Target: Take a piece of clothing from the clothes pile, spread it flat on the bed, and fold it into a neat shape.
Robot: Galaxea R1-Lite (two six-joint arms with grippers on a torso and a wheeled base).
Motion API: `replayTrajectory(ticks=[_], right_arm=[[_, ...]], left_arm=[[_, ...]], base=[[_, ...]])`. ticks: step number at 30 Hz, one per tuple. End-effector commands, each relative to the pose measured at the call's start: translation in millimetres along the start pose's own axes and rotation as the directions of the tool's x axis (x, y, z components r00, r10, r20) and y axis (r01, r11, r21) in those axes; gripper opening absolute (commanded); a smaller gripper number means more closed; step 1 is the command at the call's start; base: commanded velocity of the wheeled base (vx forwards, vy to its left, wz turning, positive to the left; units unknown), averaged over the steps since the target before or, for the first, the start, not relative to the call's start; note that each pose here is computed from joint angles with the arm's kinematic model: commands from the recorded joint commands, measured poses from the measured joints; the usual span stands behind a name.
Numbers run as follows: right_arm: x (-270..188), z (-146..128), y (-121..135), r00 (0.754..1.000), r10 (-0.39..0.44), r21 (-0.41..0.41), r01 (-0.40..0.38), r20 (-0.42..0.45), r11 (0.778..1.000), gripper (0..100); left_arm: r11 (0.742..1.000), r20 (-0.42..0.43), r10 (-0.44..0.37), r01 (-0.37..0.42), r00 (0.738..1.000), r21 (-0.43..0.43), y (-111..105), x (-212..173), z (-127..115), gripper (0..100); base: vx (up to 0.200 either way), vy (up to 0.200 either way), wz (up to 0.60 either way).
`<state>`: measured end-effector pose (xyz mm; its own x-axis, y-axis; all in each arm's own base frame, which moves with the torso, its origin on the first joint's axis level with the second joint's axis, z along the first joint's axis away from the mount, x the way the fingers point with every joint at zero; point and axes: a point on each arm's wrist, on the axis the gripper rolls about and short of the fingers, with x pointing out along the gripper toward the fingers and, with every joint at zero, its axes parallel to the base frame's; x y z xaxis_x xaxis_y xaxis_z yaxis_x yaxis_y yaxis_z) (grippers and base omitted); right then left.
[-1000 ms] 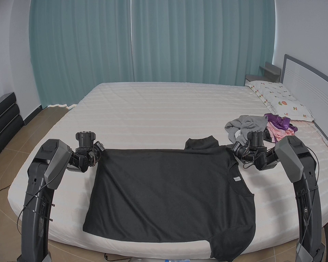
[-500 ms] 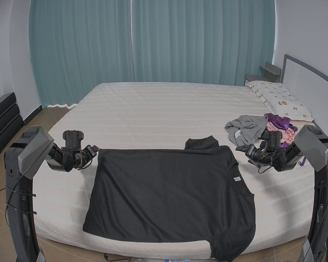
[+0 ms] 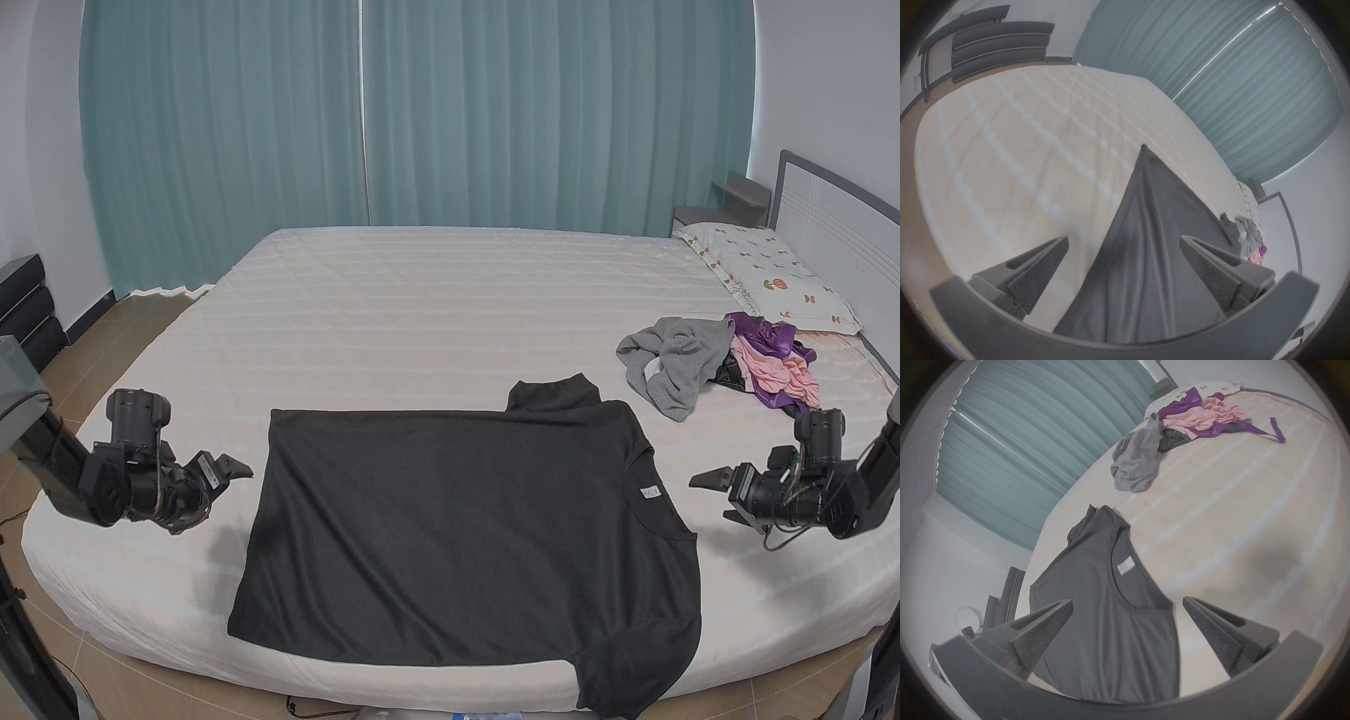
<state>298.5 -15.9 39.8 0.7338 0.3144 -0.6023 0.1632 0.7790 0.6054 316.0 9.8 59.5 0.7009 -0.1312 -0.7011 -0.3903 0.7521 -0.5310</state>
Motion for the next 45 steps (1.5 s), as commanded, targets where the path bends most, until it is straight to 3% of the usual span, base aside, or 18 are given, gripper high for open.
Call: replayTrajectory(ticks=[1,7,13,17,26,37,45], right_arm=[[-50,-32,-4,0.999,0.024,-0.035,-0.023,0.027,0.999,100],[-51,-58,-18,0.998,0.066,-0.024,-0.066,-0.005,0.998,100],[-50,-82,-28,0.996,0.077,-0.021,-0.078,-0.039,0.997,100],[-48,-81,-30,0.995,0.095,-0.008,-0.096,-0.027,0.995,100],[-49,-77,-33,0.995,0.099,0.021,-0.099,-0.003,0.995,100],[-48,-79,-33,0.993,0.114,0.031,-0.113,-0.027,0.993,100],[-46,-80,-33,0.993,0.113,0.033,-0.112,-0.036,0.993,100]], left_arm=[[0.996,-0.043,-0.079,0.080,0.996,0.027,3,-63,-37,100],[0.996,-0.163,-0.068,0.077,0.984,0.045,2,-65,-73,100],[1.000,-0.210,-0.029,0.028,0.977,-0.006,6,-45,-81,100],[1.000,-0.224,-0.013,0.012,0.974,-0.010,12,-33,-85,100],[1.000,-0.213,-0.008,0.005,0.977,-0.017,24,-29,-93,100],[0.997,-0.222,0.034,-0.049,0.974,-0.062,37,-14,-91,100],[0.994,-0.152,-0.005,-0.011,0.988,-0.104,36,3,-89,100]], base=[[0.000,0.000,0.00],[0.000,0.000,0.00],[-0.067,0.000,0.00],[-0.200,0.000,0.00],[-0.200,0.000,0.00],[0.000,0.000,0.00],[0.000,0.000,0.00]])
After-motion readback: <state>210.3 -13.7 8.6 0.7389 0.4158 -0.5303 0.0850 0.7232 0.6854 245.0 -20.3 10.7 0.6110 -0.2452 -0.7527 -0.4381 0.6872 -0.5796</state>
